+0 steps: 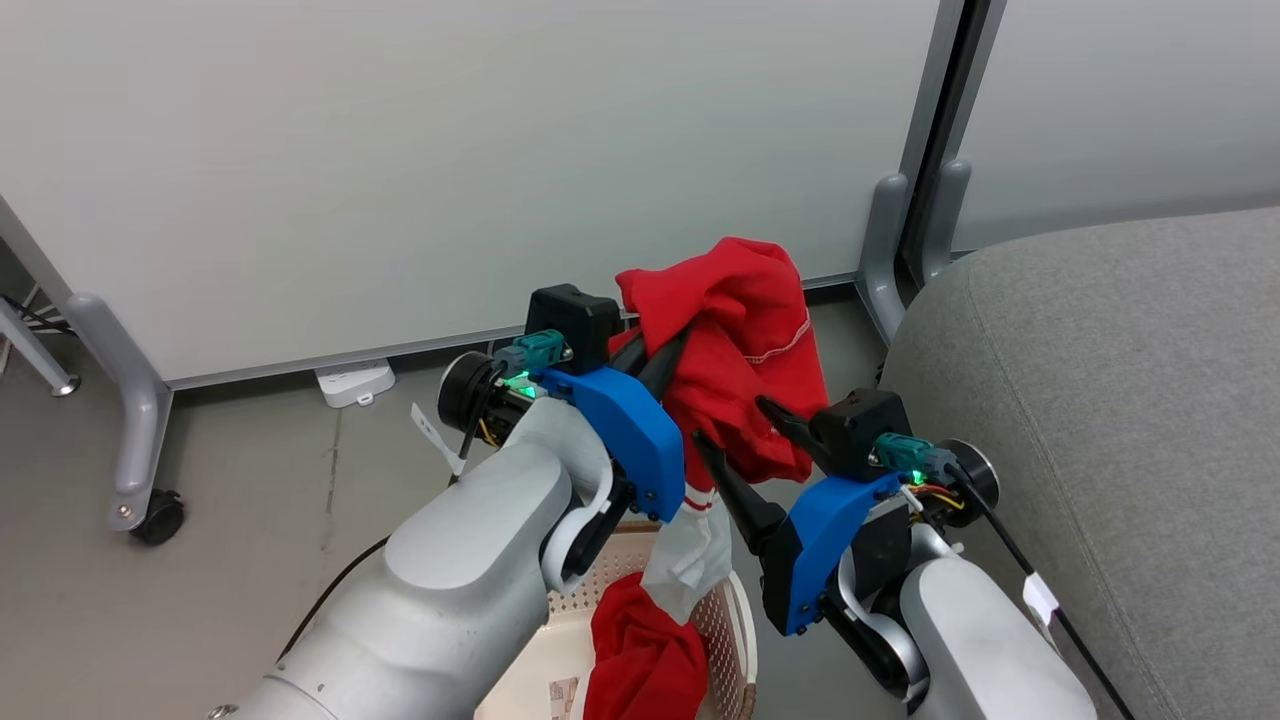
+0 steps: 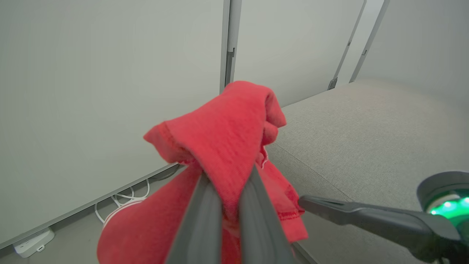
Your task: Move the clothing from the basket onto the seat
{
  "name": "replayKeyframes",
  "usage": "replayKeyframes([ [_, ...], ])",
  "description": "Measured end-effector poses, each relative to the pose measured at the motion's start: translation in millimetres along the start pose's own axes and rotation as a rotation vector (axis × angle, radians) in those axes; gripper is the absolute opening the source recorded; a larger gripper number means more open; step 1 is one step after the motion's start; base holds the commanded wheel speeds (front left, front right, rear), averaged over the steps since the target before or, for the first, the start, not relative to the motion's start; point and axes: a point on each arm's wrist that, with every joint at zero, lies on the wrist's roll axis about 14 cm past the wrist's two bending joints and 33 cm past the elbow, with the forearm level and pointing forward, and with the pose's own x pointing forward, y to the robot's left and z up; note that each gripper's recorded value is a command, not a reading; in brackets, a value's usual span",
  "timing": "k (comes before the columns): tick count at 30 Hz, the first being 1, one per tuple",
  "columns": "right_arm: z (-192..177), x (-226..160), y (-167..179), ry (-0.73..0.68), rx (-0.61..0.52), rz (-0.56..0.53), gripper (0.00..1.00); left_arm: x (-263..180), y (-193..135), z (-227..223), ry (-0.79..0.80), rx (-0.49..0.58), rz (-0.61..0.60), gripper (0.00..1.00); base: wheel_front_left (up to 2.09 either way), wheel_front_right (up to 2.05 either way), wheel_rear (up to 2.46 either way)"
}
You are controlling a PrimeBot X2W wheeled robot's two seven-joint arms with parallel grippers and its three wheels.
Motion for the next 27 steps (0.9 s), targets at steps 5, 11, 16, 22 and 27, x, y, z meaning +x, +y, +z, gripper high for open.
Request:
replayKeyframes([
  [5,-5,9,0,0.012,0.015,0.011,1.0,-2,-6,4,-0.007,-0.005,-0.016,0.0,0.0,0.0,0.0],
  [11,-5,19,-4,0.018,0.006,0.012,1.0,-5,-14,6,-0.011,-0.011,-0.034,0.0,0.0,0.0,0.0],
  [16,-1,26,-5,0.01,-0.009,0.019,1.0,-8,-21,8,-0.014,-0.02,-0.05,0.0,0.0,0.0,0.0],
  [22,-7,32,-3,0.034,-0.012,0.032,1.0,-12,-28,9,-0.018,-0.028,-0.064,0.0,0.0,0.0,0.0],
  [27,-18,35,3,0.076,-0.014,0.054,0.0,-14,-29,9,-0.018,-0.031,-0.066,0.0,0.0,0.0,0.0],
])
